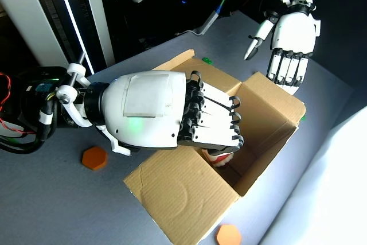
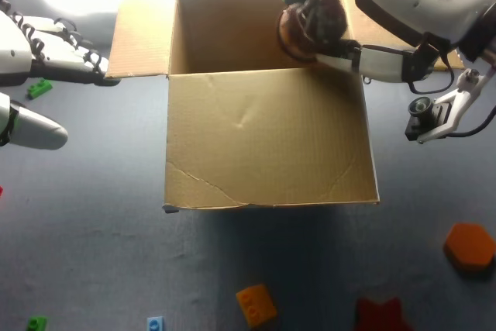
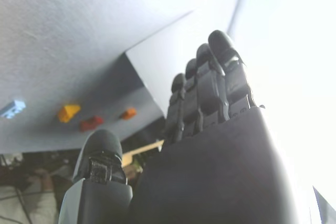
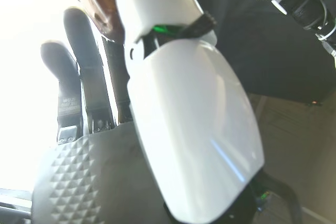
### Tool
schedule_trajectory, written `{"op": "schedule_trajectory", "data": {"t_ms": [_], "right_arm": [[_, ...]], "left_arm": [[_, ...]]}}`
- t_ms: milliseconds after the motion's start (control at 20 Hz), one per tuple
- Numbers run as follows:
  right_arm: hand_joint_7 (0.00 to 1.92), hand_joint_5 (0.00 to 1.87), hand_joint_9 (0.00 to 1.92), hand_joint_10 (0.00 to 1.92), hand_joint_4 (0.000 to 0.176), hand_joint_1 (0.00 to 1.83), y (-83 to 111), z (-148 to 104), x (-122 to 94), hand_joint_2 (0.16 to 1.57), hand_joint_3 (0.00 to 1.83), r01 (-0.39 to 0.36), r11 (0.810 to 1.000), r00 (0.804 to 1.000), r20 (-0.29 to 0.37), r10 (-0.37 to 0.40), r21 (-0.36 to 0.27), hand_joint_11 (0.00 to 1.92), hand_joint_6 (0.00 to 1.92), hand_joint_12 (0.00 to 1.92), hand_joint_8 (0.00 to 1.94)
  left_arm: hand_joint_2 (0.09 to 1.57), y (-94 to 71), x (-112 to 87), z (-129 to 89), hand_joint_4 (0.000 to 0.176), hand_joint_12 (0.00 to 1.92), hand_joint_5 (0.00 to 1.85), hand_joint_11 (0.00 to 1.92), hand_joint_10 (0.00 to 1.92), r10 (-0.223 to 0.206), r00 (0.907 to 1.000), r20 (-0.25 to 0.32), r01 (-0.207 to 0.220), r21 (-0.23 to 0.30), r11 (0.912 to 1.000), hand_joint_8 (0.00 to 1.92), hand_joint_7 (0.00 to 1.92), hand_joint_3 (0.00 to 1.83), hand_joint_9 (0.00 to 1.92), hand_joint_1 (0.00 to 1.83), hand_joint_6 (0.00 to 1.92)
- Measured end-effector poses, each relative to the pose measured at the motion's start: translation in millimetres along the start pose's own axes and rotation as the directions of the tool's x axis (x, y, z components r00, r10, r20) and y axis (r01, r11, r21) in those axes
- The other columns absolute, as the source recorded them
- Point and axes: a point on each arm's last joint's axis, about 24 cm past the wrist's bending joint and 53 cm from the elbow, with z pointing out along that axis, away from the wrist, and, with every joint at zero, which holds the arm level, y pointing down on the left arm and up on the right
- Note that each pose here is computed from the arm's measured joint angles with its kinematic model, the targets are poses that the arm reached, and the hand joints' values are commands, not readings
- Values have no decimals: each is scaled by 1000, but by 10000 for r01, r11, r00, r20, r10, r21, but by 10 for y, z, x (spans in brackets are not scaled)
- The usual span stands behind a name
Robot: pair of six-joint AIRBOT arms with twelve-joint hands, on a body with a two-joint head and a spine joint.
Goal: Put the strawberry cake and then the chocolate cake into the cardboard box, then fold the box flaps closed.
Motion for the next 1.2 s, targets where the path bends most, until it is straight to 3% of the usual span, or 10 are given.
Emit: {"op": "schedule_trajectory", "data": {"t_ms": [100,300,350,550,700,850,950,1000,1100,1200], "right_arm": [[459,279,343,663,0,846,-13,-5,11,1067,0,7,10000,10000,1,-7,22,26,48,1619,10],[254,110,237,315,2,752,-5,-3,8,987,0,36,10000,10000,28,-36,-20,0,0,1343,0],[219,68,228,237,14,735,-9,-3,8,969,0,51,10000,10000,25,-51,-4,0,0,1279,0],[149,23,184,131,21,694,-73,-9,-56,964,0,223,9994,9998,-9,-223,282,0,0,1064,0],[146,25,186,89,15,676,-277,-36,-349,972,0,175,9933,9996,192,-199,1144,0,2,916,0],[182,57,192,73,3,392,-495,-189,-596,1081,25,1296,9730,9915,-104,-1300,1911,0,10,878,6],[173,63,165,42,4,278,-679,-378,-715,1121,14,1363,9477,9904,-162,-1375,2887,0,6,783,0],[163,59,150,29,6,262,-787,-517,-750,1128,10,1419,9310,9895,-209,-1433,3363,0,3,706,2],[93,20,74,13,0,182,-941,-781,-746,1149,7,1938,8990,9809,-626,-1841,3929,0,2,294,6],[71,18,56,7,0,105,-1031,-947,-732,1161,6,2374,8691,9714,-1015,-2147,4340,0,1,177,1]], "left_arm": [[1306,6,-15,1,0,705,107,0,4,-55,10000,71,55,-22,10000,6,153,0,173,0,4],[1315,-14,-57,40,0,701,95,0,0,-375,9988,303,372,92,9993,0,143,0,167,0,0],[1313,-17,-88,39,0,724,100,0,4,-531,9976,443,526,122,9985,1,146,0,178,0,2],[1324,-29,-136,29,0,720,114,0,3,-711,9955,625,698,218,9973,2,169,2,188,0,3],[1320,4,-204,-8,0,710,103,0,2,-818,9930,853,800,237,9965,1,158,0,187,0,3],[1316,86,-246,-25,0,718,117,0,0,-636,9935,942,632,80,9980,1,154,0,178,0,4],[1316,65,-289,-19,0,694,107,0,0,-580,9931,1018,565,172,9983,0,133,0,160,0,0],[1316,24,-347,-23,0,692,110,0,2,-547,9920,1139,514,314,9982,2,138,0,164,0,1],[1323,-29,-474,-50,0,665,124,0,6,-492,9888,1409,426,492,9979,2,141,2,177,0,5],[1321,-55,-560,-71,0,657,137,0,3,-377,9878,1512,302,516,9982,1,133,0,171,0,5]]}}
